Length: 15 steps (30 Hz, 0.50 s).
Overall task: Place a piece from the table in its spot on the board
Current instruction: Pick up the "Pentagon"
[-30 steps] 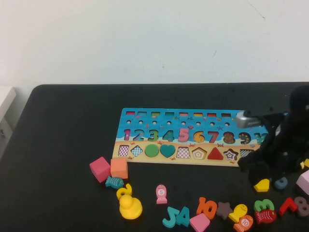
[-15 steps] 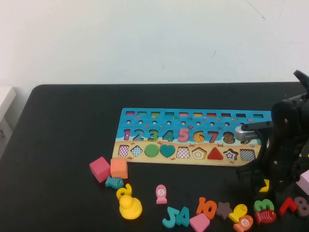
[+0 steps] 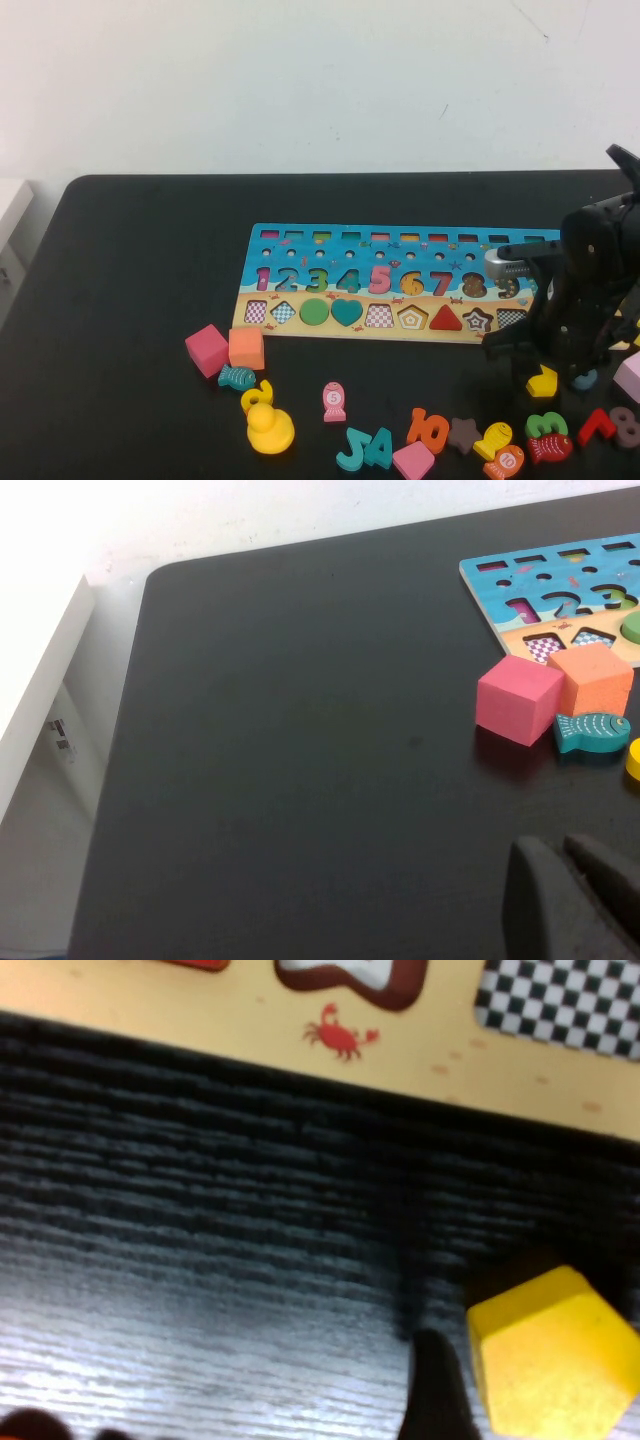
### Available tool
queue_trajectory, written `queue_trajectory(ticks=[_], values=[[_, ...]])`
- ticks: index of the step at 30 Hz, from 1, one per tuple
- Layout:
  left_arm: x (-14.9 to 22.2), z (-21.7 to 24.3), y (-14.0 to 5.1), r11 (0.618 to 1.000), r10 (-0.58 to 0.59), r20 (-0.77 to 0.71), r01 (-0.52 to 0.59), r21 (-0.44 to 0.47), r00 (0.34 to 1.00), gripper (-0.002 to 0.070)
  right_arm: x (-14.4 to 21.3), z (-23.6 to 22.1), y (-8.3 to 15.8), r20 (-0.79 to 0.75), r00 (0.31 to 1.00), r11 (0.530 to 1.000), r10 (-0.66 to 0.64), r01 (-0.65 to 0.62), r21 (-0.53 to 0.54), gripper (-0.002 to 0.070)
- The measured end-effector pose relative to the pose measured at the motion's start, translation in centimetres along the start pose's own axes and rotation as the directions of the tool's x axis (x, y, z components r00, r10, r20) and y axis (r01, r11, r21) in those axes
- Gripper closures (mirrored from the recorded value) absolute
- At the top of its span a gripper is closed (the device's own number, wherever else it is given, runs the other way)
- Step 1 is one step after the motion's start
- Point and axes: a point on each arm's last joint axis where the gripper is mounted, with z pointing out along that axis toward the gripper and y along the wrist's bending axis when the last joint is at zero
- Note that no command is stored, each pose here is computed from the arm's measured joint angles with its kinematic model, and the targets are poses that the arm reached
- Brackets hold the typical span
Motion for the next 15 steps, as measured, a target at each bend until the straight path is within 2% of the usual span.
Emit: queue_trajectory(ticks=[15], values=[[0.00,0.00,0.00,1.000,0.000,0.000,0.000,0.000,1.000,0.0676,-0.10,0.00,0.09,0.015,1.000,1.000,-0.017,0.017,0.008,0.0216]])
